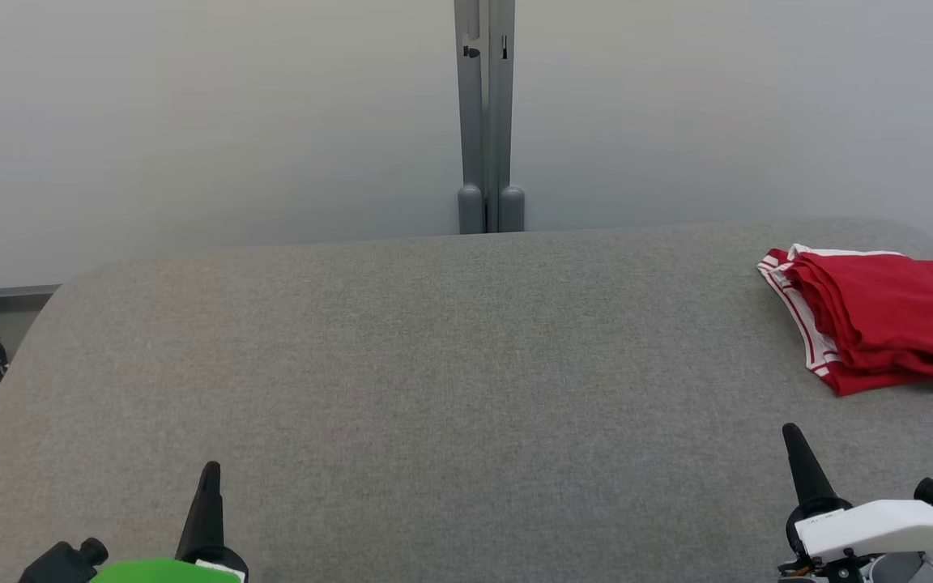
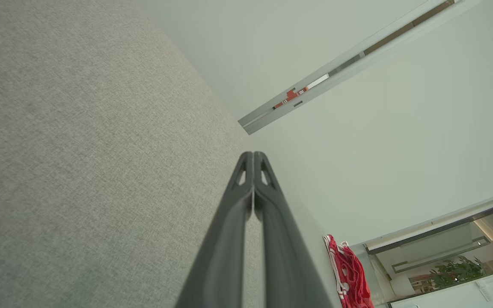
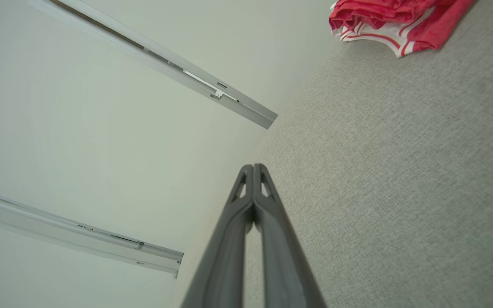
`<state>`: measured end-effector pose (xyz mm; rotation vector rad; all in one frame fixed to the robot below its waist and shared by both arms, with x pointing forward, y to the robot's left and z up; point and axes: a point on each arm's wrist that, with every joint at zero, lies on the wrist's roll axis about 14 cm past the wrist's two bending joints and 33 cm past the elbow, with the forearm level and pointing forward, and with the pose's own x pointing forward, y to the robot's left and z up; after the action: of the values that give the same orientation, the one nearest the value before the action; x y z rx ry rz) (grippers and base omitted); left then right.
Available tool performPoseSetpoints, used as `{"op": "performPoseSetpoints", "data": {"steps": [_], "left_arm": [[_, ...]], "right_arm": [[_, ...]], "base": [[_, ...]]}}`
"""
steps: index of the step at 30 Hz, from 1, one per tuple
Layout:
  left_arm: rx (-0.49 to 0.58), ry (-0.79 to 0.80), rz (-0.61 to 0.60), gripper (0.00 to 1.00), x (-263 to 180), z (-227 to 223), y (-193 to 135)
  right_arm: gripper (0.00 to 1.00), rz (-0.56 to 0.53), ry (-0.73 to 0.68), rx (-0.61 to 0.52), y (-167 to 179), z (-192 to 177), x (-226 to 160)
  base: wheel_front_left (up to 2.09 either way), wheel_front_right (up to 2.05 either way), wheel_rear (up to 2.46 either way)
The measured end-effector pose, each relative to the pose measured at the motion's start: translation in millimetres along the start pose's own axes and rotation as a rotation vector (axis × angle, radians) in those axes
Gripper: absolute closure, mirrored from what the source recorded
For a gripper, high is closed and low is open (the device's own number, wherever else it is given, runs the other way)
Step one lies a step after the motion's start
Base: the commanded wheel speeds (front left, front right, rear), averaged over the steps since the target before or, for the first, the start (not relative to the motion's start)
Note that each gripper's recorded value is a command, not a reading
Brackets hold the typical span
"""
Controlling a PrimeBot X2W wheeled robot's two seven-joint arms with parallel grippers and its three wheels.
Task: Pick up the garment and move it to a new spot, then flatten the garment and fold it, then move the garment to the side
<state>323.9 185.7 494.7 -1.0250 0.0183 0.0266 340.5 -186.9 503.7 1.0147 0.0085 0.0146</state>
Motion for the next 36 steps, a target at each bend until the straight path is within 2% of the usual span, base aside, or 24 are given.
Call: {"op": "performPoseSetpoints", "data": {"steps": [36], "left_arm": [[-0.331,0.008,-0.002,1.00,36.4,11.4,-1.7]], "right_arm": [[1.00,-0.013,-0.006,0.338,-2.1,7.9,27.7]], "base": [[0.00,0.00,0.00]]}}
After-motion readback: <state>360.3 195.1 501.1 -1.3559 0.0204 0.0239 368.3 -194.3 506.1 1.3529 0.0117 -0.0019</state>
